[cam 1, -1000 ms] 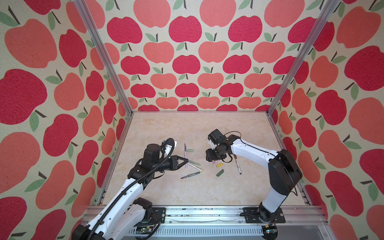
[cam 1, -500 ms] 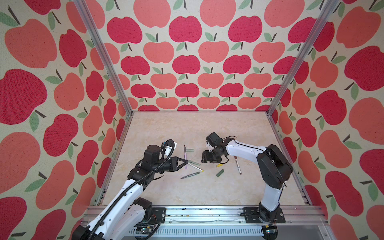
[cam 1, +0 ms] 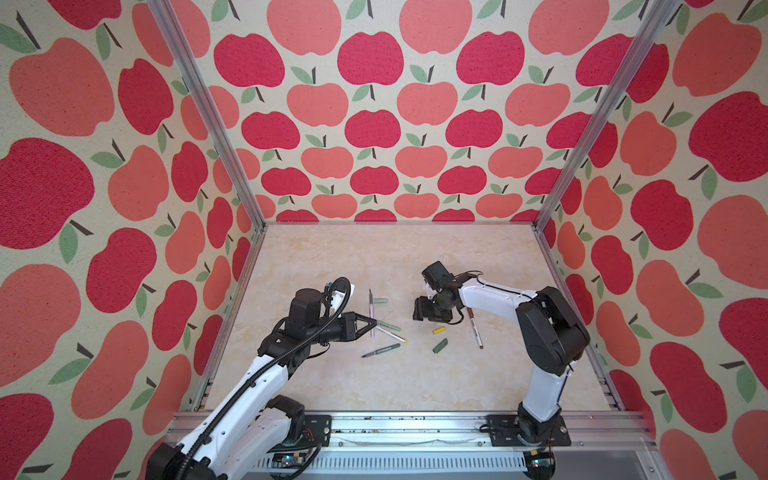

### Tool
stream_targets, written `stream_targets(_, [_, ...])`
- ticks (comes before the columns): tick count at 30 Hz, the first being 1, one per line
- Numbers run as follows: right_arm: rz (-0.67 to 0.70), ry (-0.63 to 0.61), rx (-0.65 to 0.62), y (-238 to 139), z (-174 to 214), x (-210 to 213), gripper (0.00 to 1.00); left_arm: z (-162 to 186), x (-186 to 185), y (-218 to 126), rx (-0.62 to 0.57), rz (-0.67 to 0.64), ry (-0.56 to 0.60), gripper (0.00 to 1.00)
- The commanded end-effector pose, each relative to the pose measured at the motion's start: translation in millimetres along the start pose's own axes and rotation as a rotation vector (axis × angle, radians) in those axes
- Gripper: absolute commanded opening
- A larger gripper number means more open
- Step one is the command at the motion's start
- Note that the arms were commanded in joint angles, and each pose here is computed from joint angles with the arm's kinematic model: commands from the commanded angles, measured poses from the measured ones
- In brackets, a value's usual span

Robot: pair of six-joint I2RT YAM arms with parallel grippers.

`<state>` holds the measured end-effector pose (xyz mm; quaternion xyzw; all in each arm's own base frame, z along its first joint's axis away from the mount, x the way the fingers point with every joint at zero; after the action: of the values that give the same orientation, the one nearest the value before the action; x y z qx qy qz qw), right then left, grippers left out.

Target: Insert the pens into the pen caps

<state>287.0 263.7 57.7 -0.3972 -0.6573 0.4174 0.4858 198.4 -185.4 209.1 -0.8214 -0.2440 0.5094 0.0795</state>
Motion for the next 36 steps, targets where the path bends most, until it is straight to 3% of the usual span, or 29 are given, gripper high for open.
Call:
stream_targets(1, [0.101, -0.011, 0.015, 4, -1, -24, 0.68, -10, -9, -2, -0.031, 0.020, 0.044, 0.00])
stream_targets(22, [0.121, 0.018, 0.018, -18, 24, -47, 0.72, -14, -6, 2, -0.024, 0.013, 0.041, 0.00])
stream_targets(30, [0.044, 0.070, -0.050, -9, -2, -53, 0.72, -14, -9, 4, -0.018, 0.015, 0.041, 0.00])
stream_targets(36, [0.087, 0.054, -0.032, 5, -23, -56, 0.71, -14, -12, 2, -0.021, 0.008, 0.047, 0.00])
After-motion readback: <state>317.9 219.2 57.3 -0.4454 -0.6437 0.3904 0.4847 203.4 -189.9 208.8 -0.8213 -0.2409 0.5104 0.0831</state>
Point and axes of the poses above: each gripper's point midway between its finger pads, its own y axis out along the fingers, its own x axis along the line the jaws close on, z = x × y, the point moved 3 cm from there along -y, back along the fingers, and after that the axes turned 2 degrees about -y, right-handed, at the moved point
